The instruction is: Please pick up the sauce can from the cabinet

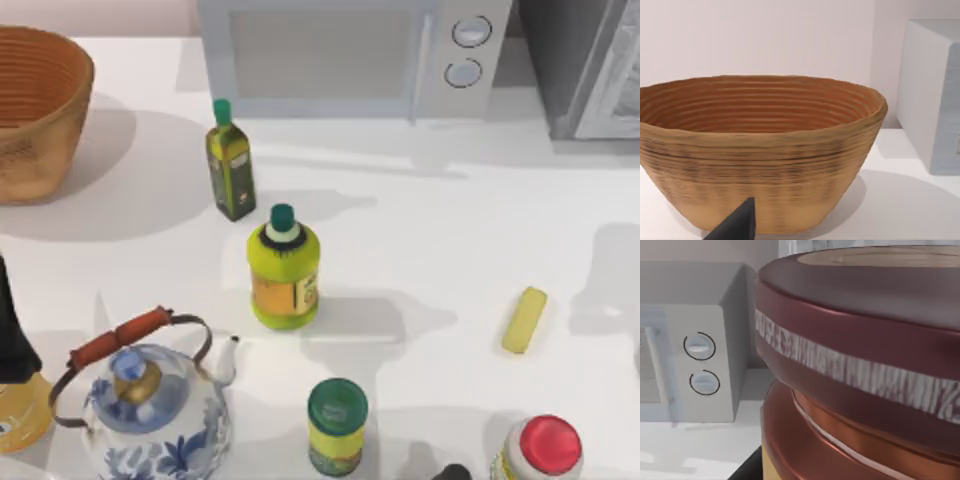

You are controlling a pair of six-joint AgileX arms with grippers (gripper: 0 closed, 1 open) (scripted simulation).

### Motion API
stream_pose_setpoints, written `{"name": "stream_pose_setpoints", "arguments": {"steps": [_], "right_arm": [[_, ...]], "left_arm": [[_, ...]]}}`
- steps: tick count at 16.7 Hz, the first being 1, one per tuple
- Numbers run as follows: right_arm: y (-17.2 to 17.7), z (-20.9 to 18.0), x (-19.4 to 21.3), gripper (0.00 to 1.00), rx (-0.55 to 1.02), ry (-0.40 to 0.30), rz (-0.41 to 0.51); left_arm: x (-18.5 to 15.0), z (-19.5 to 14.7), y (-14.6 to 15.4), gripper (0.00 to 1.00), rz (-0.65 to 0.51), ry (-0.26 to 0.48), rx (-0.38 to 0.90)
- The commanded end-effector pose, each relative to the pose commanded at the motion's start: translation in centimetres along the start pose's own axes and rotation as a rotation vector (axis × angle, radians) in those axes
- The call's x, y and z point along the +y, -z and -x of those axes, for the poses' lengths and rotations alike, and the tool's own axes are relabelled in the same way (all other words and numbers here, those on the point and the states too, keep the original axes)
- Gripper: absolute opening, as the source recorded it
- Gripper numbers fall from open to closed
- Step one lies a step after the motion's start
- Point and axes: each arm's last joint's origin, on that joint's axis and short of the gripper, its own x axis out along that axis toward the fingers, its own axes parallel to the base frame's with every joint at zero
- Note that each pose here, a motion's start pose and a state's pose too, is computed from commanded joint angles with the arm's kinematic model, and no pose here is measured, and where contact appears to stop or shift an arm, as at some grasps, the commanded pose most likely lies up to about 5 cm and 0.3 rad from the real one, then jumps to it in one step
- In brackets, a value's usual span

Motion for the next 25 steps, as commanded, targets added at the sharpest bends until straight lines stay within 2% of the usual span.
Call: {"name": "stream_pose_setpoints", "arguments": {"steps": [4,8,14,17,21,25], "right_arm": [[6.6,0.2,-0.6,0.00,-0.061,-0.004,-0.011],[9.0,0.0,-0.8,0.00,-0.105,-0.006,-0.013],[9.1,0.0,-0.8,0.00,-0.098,-0.009,-0.015],[8.2,-0.1,-0.6,0.00,-0.122,-0.036,-0.015],[5.8,-1.0,0.0,0.00,-0.163,-0.120,-0.014],[3.3,-3.4,1.2,0.00,-0.188,-0.236,-0.011]], "left_arm": [[0.0,0.0,0.0,1.00,0.000,0.000,0.000],[0.0,0.0,0.0,1.00,0.000,0.000,0.000],[0.0,0.0,0.0,1.00,0.000,0.000,0.000],[0.0,0.0,0.0,1.00,0.000,0.000,0.000],[0.0,0.0,0.0,1.00,0.000,0.000,0.000],[0.0,0.0,0.0,1.00,0.000,0.000,0.000]]}}
